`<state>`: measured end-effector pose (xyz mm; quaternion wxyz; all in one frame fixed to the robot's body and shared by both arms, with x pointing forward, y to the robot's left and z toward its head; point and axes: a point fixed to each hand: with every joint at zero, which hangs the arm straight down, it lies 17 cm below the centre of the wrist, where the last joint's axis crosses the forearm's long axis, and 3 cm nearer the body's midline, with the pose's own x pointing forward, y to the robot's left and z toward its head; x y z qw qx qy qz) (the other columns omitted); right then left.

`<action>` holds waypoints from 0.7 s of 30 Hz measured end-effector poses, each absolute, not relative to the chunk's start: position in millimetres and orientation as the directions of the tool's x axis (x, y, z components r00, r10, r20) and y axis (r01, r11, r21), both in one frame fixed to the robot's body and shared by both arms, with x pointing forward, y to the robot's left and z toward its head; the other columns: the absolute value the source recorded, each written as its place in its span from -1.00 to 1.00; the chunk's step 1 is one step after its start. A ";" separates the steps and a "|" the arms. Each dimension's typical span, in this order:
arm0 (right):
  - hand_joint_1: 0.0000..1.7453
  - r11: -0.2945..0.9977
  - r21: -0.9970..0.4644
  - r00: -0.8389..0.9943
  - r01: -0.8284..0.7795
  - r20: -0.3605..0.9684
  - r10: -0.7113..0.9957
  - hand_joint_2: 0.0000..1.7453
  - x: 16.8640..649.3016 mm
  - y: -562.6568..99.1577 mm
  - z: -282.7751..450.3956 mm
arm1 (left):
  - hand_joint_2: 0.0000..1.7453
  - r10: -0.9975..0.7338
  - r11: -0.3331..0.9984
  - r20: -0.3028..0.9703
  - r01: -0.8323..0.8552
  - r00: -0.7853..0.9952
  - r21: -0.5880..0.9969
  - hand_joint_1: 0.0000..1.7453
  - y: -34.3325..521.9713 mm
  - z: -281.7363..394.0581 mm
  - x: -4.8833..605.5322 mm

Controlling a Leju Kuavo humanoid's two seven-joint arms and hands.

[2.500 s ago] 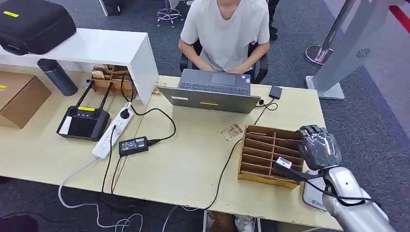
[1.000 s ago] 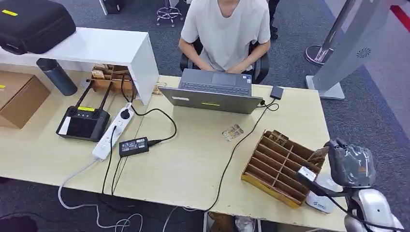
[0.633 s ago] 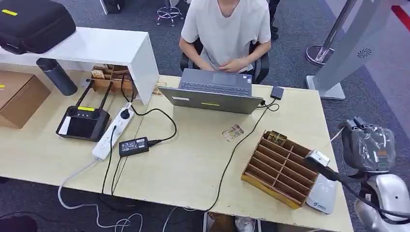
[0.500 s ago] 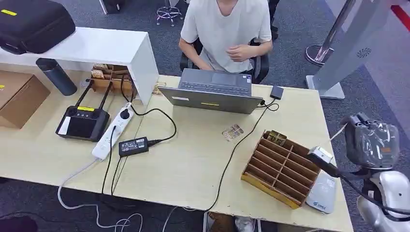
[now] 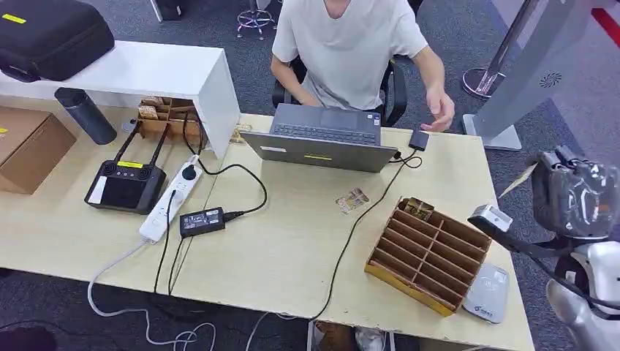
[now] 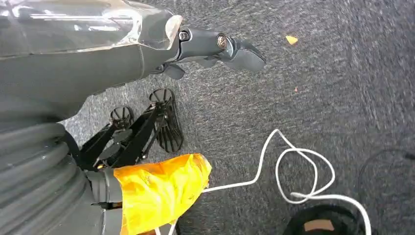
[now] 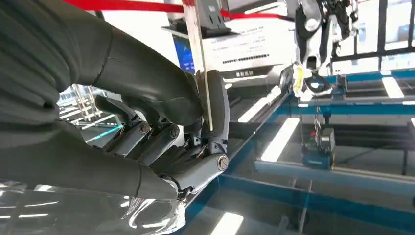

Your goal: Pass the card to the sensor for recognition and then transmit it.

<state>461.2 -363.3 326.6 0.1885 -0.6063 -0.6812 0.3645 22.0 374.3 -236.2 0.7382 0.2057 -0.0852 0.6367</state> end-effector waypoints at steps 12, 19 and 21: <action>1.00 0.002 -0.713 -0.196 0.701 -0.189 0.962 1.00 461.5 -361.5 334.7 | 1.00 0.892 0.142 0.400 -0.972 0.208 0.190 -1.00 376.0 -233.0 26.7; 1.00 0.002 -0.713 -0.196 0.701 -0.189 0.962 1.00 461.5 -361.5 334.7 | 1.00 0.891 0.148 0.399 -0.970 0.215 0.191 -1.00 375.2 -233.1 26.3; 1.00 0.002 -0.711 -0.195 0.703 -0.190 0.962 1.00 461.9 -361.3 336.1 | 1.00 0.890 0.153 0.400 -0.970 0.219 0.192 -1.00 375.1 -232.9 26.6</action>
